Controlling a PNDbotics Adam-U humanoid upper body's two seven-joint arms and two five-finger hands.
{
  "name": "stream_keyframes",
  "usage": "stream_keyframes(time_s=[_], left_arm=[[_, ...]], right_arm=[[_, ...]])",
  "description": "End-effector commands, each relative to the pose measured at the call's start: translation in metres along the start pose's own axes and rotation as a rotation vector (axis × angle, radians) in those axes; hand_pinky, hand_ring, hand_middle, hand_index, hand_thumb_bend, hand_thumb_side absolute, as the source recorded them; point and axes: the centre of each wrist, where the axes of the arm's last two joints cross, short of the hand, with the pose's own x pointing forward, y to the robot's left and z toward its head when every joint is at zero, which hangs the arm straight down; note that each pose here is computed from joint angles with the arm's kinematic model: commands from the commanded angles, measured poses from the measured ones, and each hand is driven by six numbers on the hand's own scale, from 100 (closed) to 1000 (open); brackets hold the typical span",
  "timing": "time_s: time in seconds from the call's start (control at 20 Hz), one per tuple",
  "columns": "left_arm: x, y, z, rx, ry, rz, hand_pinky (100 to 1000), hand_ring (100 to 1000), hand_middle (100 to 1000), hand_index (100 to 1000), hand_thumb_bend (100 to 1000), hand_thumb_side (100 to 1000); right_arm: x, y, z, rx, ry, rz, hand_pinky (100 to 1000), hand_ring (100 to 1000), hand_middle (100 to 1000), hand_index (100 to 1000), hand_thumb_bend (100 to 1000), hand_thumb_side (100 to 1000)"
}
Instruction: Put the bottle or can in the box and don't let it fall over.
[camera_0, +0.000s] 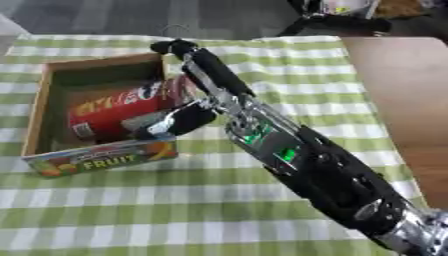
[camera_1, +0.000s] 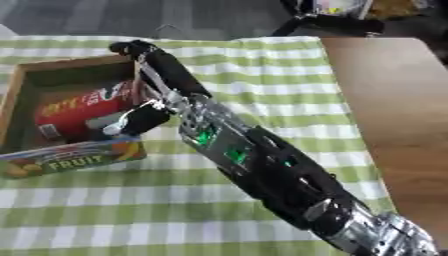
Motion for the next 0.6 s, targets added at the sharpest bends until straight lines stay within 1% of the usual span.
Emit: stream_keyframes(time_s=[0.05,0.1,0.15,0.3,0.6], left_arm=[[0.005,0.009,-0.004,0.025,-0.027,-0.009,625,624,622,726,100,640],[0.005,0.009,-0.004,0.026,-0.026,-0.009,625,624,622,726,100,640],[0.005,0.009,-0.004,0.026,-0.025,-0.010,625,624,622,726,100,639],[0.004,0.010,-0.004,0.028,-0.022,-0.013,625,624,622,727,100,639],[0.001,0.011,-0.003,0.033,-0.013,-0.019,626,623,622,727,100,639]], right_arm=[[0.006,-0.012,-0.002,-0.028,-0.025,0.003,770,982,838,905,917,303],[0.006,-0.012,-0.001,-0.031,-0.023,0.000,769,982,839,905,903,311],[0.006,-0.013,-0.001,-0.033,-0.023,-0.002,769,982,838,905,914,301],[0.006,-0.018,0.002,-0.049,-0.017,-0.016,765,982,837,908,905,293],[0.013,-0.040,0.018,-0.110,-0.018,-0.074,747,971,822,908,871,263]])
